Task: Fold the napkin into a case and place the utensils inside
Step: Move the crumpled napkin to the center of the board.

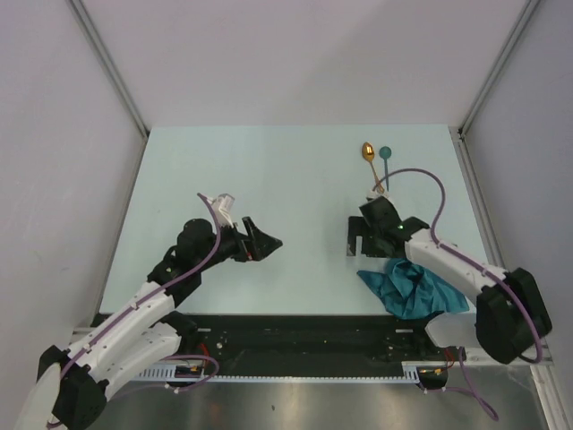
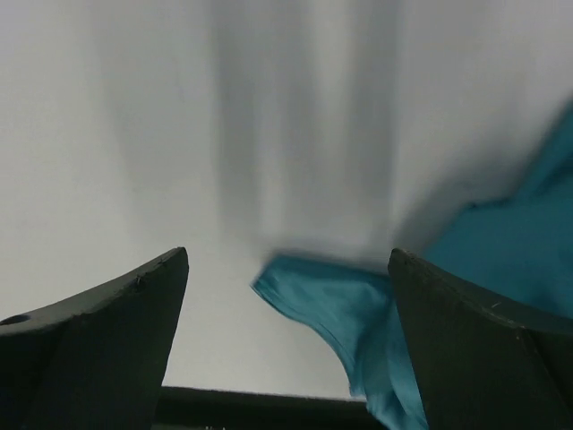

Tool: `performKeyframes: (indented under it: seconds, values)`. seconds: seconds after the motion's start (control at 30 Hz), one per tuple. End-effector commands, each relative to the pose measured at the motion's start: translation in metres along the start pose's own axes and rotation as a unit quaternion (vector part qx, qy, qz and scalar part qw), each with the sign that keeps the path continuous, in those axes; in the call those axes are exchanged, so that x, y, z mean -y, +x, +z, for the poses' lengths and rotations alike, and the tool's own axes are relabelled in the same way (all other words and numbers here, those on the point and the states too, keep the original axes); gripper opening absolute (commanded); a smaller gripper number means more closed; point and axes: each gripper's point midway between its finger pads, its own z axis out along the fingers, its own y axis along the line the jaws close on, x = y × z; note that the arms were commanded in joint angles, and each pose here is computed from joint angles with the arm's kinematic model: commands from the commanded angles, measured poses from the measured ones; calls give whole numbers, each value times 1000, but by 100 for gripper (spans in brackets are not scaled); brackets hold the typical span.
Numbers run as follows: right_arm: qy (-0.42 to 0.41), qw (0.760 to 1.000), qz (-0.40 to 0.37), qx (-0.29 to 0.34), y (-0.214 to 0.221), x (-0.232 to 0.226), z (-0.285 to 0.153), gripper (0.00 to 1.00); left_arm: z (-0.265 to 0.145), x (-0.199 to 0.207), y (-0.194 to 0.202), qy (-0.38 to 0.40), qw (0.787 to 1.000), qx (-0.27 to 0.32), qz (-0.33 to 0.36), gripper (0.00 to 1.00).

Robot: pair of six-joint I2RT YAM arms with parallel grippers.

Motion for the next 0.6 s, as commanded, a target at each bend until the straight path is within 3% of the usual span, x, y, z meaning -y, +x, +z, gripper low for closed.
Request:
performKeyframes:
  seconds: [0.0,0.17,0.37,0.47,0.57]
  values:
    - [56,988,141,39,-1,39,-27,100,-4,10,-11,20,1000,14,-5,100]
    - [187,936,296,16,24,112,-47,100,-7,8,-15,18,1000,17,-1,100]
    - [317,866,385,34,45,167,-61,100,-10,10,-20,18,1000,16,19,100]
    - [300,865,401,22,54,167,-42,100,-12,11,-20,18,999,14,23,100]
    - [230,897,377,14,48,149,-18,93,-12,8,-19,18,999,15,23,100]
